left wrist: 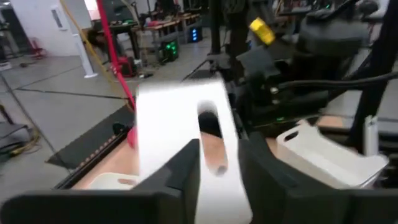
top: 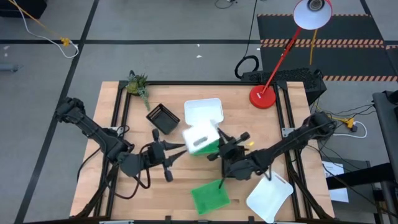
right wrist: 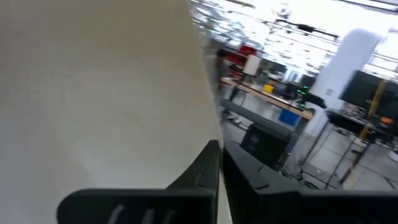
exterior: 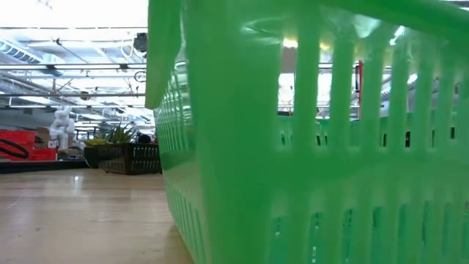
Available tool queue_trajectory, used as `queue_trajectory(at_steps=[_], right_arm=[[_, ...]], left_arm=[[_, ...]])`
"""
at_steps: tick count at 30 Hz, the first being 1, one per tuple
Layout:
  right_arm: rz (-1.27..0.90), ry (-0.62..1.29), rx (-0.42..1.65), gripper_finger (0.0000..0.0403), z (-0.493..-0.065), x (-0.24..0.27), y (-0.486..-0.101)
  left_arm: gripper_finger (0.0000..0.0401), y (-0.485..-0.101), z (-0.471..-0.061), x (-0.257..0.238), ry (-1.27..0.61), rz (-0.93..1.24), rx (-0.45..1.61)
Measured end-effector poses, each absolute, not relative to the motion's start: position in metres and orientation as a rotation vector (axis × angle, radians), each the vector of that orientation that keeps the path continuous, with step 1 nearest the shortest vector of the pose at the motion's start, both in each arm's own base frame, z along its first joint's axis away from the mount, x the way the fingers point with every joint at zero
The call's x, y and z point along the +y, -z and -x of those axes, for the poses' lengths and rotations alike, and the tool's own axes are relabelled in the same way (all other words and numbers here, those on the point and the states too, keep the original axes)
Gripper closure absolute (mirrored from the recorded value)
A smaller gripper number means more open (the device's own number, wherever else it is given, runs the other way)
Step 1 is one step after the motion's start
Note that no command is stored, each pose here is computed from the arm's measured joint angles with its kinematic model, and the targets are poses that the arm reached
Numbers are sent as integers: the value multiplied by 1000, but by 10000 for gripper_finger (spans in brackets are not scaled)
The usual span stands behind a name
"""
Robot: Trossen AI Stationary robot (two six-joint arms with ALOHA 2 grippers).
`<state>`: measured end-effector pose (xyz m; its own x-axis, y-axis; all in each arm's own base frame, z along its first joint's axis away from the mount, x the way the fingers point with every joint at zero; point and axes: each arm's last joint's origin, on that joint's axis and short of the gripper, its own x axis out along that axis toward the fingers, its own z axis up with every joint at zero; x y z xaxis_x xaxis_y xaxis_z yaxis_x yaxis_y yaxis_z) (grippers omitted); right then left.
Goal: Stack baskets by color
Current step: Stack the bottom left white bin on the top white bin
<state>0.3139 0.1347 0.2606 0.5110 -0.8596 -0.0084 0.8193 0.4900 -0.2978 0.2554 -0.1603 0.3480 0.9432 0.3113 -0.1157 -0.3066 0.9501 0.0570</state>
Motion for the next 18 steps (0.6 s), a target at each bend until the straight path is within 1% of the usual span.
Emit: queue_trajectory(at_steps=[3, 7, 10, 14, 16, 18], right_arm=[[246, 949, 150, 401, -300, 128, -264], [248, 927, 146, 402, -284, 122, -266], [308, 793, 166, 402, -278, 121, -268], [514, 640, 223, 402, -270, 127, -268], [598, 623, 252, 402, -267, 131, -266], [598, 670, 253, 402, -265, 132, -269]], left_arm=[[245, -349, -255, -161, -305, -31, 116], [191, -350, -256, -160, -322, -40, 111], [161, -351, -255, -160, -331, -71, 108], [140, -357, -250, -158, -346, -58, 91], [138, -358, -249, -159, -346, -55, 85], [140, -358, -249, -159, -344, -84, 91]])
